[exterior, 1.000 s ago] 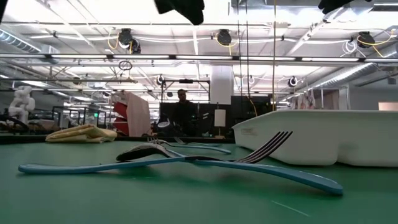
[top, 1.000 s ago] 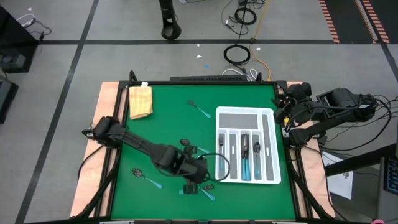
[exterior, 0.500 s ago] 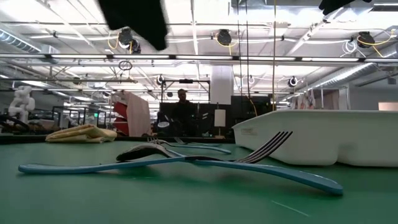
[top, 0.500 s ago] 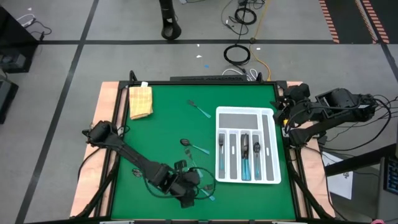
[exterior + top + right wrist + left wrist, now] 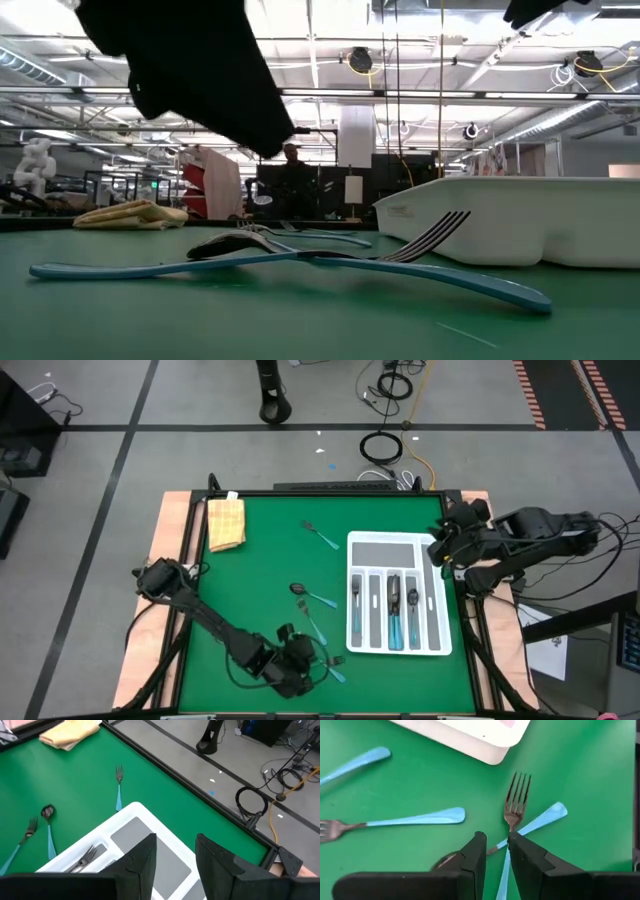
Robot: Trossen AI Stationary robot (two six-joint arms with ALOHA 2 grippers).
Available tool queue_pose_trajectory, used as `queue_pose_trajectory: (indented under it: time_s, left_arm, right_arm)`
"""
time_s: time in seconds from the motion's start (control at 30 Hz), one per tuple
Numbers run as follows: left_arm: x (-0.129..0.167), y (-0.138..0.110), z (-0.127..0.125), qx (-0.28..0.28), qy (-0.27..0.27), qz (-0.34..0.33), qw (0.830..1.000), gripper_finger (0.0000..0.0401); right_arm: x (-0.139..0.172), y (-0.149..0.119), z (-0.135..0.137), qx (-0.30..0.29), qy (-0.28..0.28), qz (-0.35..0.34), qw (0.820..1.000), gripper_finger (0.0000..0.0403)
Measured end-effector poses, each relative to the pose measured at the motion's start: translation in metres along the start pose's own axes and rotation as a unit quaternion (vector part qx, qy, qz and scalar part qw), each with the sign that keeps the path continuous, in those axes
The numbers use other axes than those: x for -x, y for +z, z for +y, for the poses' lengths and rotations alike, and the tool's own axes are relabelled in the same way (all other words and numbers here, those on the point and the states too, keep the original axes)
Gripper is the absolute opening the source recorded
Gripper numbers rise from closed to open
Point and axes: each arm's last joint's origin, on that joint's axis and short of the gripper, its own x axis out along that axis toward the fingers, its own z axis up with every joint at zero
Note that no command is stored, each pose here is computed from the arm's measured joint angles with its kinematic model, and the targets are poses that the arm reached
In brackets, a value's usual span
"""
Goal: Sort silverware
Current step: Put the bottom blue fork into the tray
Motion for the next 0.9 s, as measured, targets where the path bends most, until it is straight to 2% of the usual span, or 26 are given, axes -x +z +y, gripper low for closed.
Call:
queue_pose_trajectory:
  time_s: [0.3,0.47,0.57,0.9]
  left_arm:
    - [-0.015,-0.009,-0.002,0.068,0.013,-0.012,0.998,0.0088]
    - [-0.008,-0.016,-0.014,0.066,-0.016,-0.022,0.997,0.0088]
    - [-0.006,-0.021,-0.015,0.058,-0.010,-0.023,0.998,0.0088]
    - [-0.030,-0.047,-0.017,0.037,0.004,-0.001,0.999,0.0088]
  right_arm:
    - [-0.007,0.000,0.012,0.047,-0.012,0.009,0.999,0.0123]
    - [-0.007,0.001,0.010,0.054,-0.010,0.007,0.998,0.0123]
    - [-0.006,0.001,0.010,0.055,-0.009,0.007,0.998,0.0123]
    - [-0.006,0.001,0.010,0.055,-0.008,0.008,0.998,0.0123]
